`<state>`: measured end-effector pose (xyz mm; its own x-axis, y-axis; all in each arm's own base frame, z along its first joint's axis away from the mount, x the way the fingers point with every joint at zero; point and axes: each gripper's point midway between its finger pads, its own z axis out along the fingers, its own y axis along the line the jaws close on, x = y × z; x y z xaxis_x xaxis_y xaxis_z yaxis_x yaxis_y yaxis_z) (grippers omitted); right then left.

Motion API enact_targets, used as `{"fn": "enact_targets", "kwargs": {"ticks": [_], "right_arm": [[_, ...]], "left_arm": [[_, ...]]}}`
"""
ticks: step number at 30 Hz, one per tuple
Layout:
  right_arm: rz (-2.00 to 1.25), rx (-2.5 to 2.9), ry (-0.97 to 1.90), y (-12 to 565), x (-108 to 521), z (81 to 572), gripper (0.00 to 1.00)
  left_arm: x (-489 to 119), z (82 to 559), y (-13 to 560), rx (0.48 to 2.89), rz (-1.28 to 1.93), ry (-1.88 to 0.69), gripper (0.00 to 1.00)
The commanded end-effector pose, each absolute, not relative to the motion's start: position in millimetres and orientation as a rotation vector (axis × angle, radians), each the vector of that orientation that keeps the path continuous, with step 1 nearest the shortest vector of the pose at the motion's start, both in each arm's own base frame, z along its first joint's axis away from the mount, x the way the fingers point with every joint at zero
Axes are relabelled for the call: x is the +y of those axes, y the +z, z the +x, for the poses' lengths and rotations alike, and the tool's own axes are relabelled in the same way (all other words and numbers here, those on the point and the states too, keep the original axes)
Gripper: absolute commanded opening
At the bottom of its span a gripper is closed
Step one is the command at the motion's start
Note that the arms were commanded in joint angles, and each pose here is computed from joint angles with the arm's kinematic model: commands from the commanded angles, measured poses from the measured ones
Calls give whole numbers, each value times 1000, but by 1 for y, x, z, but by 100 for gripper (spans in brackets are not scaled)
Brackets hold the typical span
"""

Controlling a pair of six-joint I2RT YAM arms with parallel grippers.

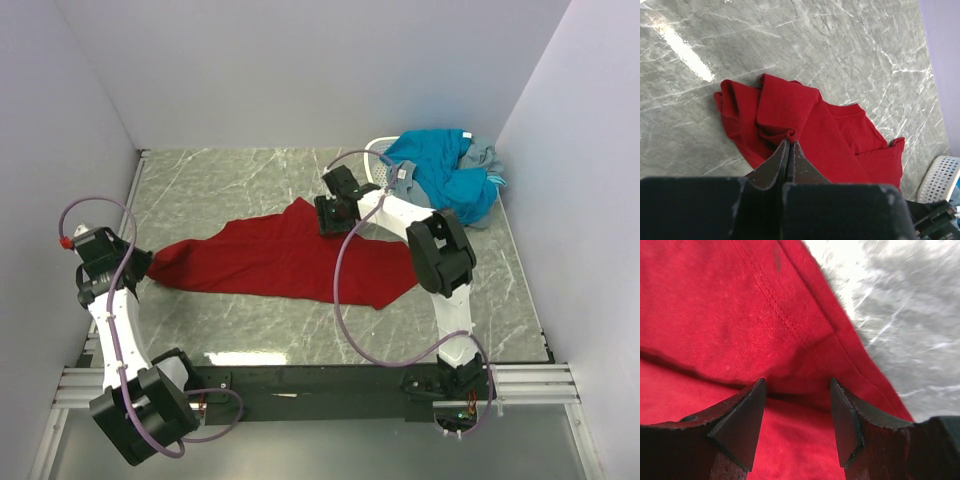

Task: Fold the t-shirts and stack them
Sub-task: Flatten the tshirt out

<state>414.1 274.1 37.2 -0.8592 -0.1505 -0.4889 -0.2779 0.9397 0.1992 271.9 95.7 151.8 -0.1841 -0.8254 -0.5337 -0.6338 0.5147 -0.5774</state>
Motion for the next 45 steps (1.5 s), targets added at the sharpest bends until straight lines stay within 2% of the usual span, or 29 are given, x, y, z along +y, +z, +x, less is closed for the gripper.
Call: {"fn": "enact_targets", "kwargs": {"ticks": [1, 4, 7, 8, 11, 15, 21, 26, 27, 29, 30, 31, 32, 34, 36, 40, 45], "right_arm": [[-275, 2603, 295, 32, 276, 423, 61], [-259, 2641, 229, 16, 268, 420, 54], [-286, 2670, 234, 8, 264, 408, 33], [-284, 2678, 226, 8, 261, 404, 18], [-265, 2702, 179, 9, 246, 389, 0], [-188, 2778, 80, 16, 216, 361, 0], [-153, 2933, 70, 19, 187, 298, 0], [-155, 2979, 133, 38, 178, 263, 0], [-158, 2978, 168, 44, 181, 261, 2], [-170, 2952, 214, 61, 186, 262, 14], [-162, 2906, 225, 75, 190, 274, 23], [-154, 2863, 224, 87, 190, 282, 44], [-135, 2802, 230, 103, 192, 296, 52], [-86, 2727, 210, 117, 188, 315, 59], [-18, 2687, 234, 119, 183, 340, 59], [44, 2667, 217, 103, 171, 374, 51], [28, 2629, 230, 90, 174, 410, 50]], "left_arm": [[97, 273, 152, 1917, -1154, -250, 1], [95, 275, 149, 1931, -1148, -249, 1], [90, 278, 145, 1949, -1138, -251, 1], [87, 280, 144, 1953, -1133, -252, 1], [84, 284, 142, 1956, -1130, -258, 1], [85, 289, 141, 1950, -1134, -253, 1], [88, 295, 137, 1941, -1152, -252, 1], [86, 299, 131, 1955, -1149, -262, 1], [86, 299, 128, 1963, -1148, -259, 1], [85, 300, 126, 1972, -1136, -269, 0], [84, 301, 126, 1977, -1121, -270, 0], [83, 302, 126, 1982, -1107, -277, 1], [81, 304, 127, 1981, -1092, -291, 1], [79, 306, 128, 1990, -1069, -296, 0], [79, 308, 128, 1992, -1062, -301, 0], [77, 309, 126, 1999, -1059, -307, 0], [76, 309, 124, 2003, -1058, -305, 1]]}}
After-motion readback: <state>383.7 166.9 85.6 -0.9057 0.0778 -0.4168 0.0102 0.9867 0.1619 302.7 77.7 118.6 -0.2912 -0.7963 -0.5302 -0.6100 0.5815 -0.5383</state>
